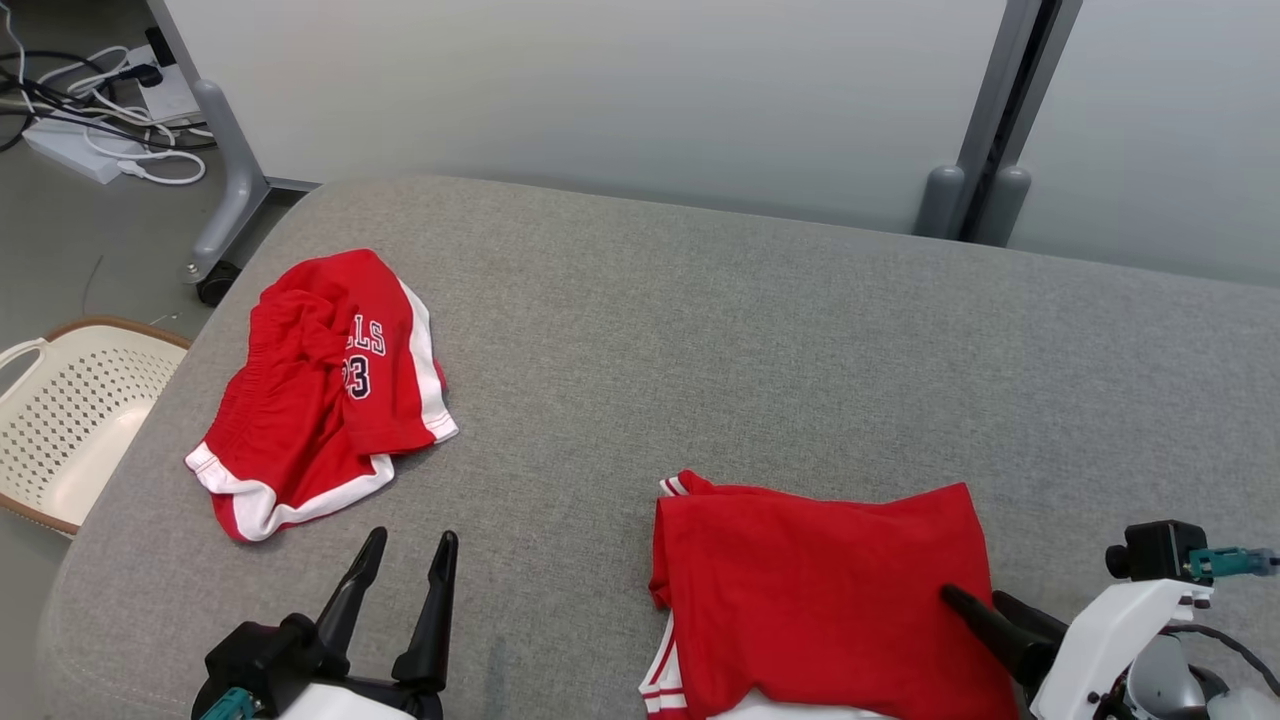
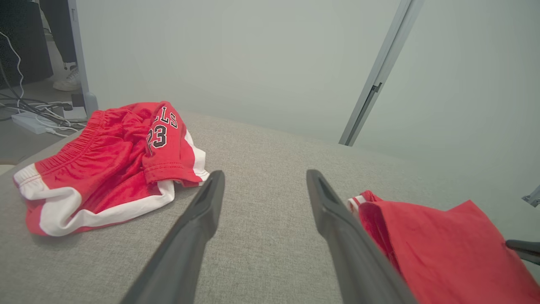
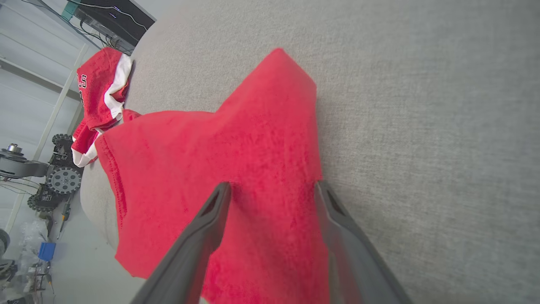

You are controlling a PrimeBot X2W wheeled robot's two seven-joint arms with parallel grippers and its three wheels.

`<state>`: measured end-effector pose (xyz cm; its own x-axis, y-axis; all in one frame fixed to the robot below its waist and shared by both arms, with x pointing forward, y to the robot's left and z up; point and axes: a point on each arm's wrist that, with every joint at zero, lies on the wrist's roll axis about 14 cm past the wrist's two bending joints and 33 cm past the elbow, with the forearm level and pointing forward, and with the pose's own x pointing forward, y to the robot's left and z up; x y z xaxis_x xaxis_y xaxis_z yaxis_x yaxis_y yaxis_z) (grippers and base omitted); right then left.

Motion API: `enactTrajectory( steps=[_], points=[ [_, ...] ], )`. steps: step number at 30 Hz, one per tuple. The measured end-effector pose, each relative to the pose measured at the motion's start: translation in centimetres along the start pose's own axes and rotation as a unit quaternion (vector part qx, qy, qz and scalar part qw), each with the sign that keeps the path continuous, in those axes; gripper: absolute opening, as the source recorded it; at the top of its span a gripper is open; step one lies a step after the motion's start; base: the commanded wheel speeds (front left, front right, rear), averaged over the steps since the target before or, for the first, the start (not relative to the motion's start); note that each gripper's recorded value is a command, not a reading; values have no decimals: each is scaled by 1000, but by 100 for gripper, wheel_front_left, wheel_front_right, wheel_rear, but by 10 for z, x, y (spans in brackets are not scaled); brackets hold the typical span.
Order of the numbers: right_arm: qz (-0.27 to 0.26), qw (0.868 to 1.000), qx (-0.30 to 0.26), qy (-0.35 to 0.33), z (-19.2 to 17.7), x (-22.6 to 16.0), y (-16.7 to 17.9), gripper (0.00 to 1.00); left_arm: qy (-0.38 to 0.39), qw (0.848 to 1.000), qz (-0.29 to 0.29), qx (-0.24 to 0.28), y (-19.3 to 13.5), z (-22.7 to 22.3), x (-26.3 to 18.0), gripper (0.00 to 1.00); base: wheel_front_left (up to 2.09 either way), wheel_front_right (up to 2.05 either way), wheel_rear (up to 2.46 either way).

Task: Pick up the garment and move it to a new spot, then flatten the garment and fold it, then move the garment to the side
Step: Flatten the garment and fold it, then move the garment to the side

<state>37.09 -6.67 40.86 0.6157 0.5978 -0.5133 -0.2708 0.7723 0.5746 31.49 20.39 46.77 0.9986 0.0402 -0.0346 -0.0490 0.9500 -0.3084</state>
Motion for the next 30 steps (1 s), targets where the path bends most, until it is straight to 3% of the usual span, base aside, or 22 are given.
enactTrajectory(
  steps=[17,27,28,29,30],
  points=[
    [-12,993,81,83,-16,14,-10,100,-1,1000,7,-1,5,2,5,100,0,0,0],
    [-10,988,95,118,-25,19,-7,100,-2,1000,15,-3,9,3,2,100,0,0,0],
    [-9,988,95,118,-24,20,-6,80,-2,1000,16,-3,9,3,2,100,0,0,0],
    [-8,989,94,118,-24,20,-5,40,-3,1000,16,-3,9,3,2,100,0,0,0],
    [-6,989,93,116,-23,21,-4,24,-3,1000,16,-3,10,3,2,100,0,0,0]
  ],
)
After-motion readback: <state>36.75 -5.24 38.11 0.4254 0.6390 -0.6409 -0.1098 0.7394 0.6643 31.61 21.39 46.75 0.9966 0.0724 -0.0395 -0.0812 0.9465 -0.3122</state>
